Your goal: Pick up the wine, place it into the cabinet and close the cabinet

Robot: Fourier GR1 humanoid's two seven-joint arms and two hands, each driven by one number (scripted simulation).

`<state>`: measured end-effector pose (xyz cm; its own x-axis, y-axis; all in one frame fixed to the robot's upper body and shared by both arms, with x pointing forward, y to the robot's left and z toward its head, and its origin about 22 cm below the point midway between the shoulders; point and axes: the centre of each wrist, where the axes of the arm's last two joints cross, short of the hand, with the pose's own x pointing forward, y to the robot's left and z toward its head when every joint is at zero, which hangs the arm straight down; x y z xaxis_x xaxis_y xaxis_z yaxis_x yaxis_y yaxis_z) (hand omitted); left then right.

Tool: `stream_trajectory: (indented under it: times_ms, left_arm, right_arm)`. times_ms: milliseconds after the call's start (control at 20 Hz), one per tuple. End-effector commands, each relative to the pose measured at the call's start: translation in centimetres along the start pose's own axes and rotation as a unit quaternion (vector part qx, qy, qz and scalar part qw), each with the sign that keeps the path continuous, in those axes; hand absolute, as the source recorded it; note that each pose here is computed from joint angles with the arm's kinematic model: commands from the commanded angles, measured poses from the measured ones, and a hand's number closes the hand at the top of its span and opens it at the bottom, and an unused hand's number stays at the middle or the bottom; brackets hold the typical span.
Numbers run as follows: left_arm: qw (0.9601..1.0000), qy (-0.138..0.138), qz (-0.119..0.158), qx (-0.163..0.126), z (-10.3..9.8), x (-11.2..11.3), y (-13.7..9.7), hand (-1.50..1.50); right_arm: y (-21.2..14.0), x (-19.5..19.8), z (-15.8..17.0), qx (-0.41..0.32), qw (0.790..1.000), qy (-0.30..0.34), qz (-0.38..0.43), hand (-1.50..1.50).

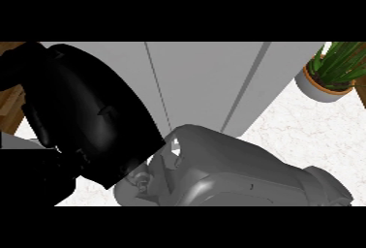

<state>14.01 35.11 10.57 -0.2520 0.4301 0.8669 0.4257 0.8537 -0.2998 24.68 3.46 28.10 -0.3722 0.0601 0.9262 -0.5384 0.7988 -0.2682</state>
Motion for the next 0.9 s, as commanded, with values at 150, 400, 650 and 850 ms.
stream_trajectory:
  times_ms: [150,400,650,850]
  left_arm:
    - [1.0000,-0.004,-0.002,0.001,0.3,1.5,1.8,1.50]
    - [0.9996,-0.016,-0.021,0.000,-0.7,2.8,2.1,1.50]
    - [0.9997,-0.015,-0.018,-0.002,-1.1,3.4,1.6,1.50]
    - [0.9997,-0.023,-0.011,0.007,-1.5,3.0,1.6,1.50]
  right_arm:
    - [-3.3,-2.6,-6.2,-0.050,0.998,0.035,0.005,1.50]
    - [-6.0,-6.2,-8.4,-0.091,0.994,0.060,0.021,1.50]
    - [-8.3,-10.7,-7.4,-0.112,0.990,0.078,0.047,1.50]
    - [-9.6,-11.8,-7.2,-0.116,0.989,0.073,0.062,1.50]
